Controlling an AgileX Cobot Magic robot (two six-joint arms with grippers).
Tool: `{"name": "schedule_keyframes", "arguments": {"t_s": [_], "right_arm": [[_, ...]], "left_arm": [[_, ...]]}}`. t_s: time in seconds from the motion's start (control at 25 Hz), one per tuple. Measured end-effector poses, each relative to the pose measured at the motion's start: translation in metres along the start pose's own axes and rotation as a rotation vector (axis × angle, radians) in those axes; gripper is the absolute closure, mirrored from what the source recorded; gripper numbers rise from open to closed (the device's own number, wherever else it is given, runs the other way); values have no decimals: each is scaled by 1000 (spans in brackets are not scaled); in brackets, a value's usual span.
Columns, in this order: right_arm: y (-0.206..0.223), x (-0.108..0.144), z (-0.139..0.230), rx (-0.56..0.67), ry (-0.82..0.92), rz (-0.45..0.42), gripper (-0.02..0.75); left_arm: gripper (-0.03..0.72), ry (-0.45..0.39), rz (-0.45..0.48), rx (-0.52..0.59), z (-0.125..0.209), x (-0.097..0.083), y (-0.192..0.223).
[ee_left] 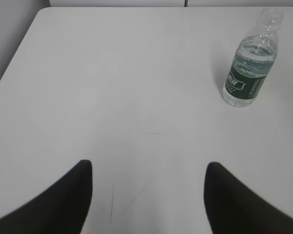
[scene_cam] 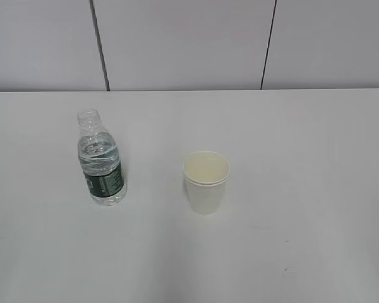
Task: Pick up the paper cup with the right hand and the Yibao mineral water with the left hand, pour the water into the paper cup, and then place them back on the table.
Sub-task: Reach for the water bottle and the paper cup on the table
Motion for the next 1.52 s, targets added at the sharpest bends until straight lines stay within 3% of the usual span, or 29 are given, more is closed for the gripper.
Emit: {"name": "schedule_keyframes", "arguments": {"t_s": [1.52], "right_arm": [[0,0,0,0,0,1,145]], "left_arm": [[240,-1,1,0,0,0,0]]}}
Point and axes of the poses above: a point on each arm's last joint axis where the gripper is mounted, y pointing out along that axis toward the gripper, x along the wrist's bending axis when the last joint is at zero, z = x × y, the point moved 1 cm from there along y, pointing out along that axis toward the gripper, and after that the axes turned 6 degrees about y, right-handed, at the moved point
